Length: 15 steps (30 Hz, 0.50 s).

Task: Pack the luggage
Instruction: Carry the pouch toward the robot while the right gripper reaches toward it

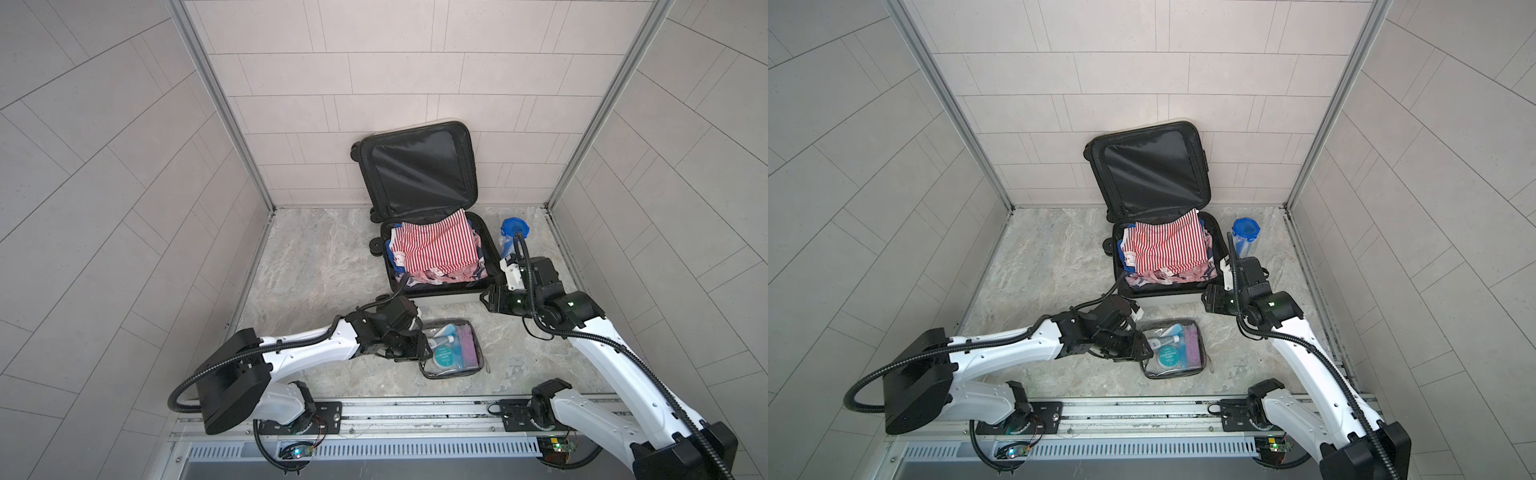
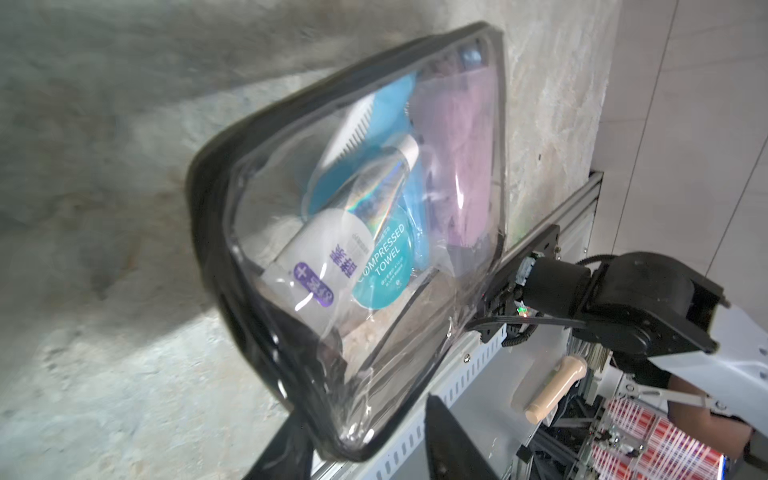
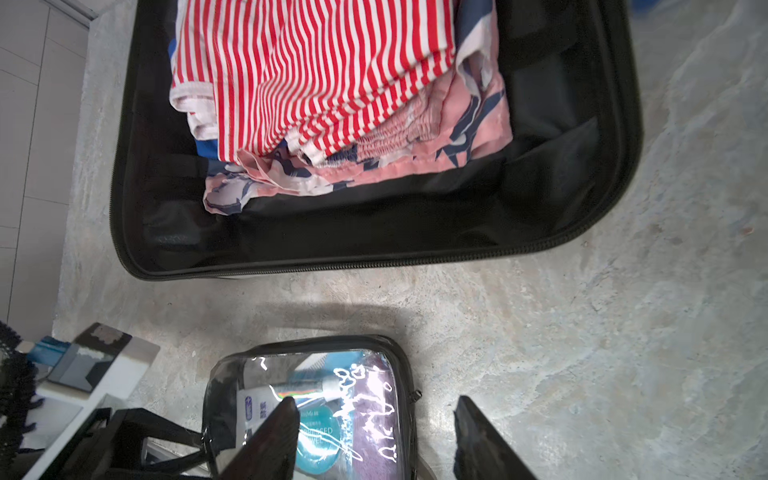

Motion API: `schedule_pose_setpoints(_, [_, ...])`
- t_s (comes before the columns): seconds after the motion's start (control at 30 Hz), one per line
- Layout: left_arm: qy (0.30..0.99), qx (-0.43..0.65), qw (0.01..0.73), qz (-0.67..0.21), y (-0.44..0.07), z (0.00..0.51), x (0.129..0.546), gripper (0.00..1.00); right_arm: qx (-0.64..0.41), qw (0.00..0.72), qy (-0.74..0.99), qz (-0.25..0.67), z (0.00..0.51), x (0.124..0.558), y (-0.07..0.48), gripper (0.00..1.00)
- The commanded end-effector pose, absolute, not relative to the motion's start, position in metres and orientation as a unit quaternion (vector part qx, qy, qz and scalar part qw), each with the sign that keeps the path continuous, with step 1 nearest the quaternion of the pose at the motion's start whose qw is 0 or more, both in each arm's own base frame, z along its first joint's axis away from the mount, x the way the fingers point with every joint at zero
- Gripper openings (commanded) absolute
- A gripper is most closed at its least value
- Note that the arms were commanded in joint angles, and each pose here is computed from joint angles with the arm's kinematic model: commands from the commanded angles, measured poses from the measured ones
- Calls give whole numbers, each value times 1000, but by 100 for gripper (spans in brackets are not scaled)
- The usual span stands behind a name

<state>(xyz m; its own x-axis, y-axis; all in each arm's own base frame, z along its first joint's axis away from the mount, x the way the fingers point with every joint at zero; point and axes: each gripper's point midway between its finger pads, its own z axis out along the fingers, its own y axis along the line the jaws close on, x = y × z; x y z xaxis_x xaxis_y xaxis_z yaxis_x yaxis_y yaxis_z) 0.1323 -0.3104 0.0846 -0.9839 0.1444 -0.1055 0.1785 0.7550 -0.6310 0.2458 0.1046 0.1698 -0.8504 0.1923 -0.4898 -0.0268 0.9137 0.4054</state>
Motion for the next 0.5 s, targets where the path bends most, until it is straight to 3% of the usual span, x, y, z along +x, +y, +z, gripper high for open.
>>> schedule_pose_setpoints(0.0, [948, 94, 32, -304, -297, 80, 133, 61, 46, 257, 939, 224, 160, 240, 112, 63])
schedule_pose_setpoints(0.47, [954, 93, 33, -284, -297, 98, 138, 64, 25, 169, 953, 249, 101, 206, 128, 65])
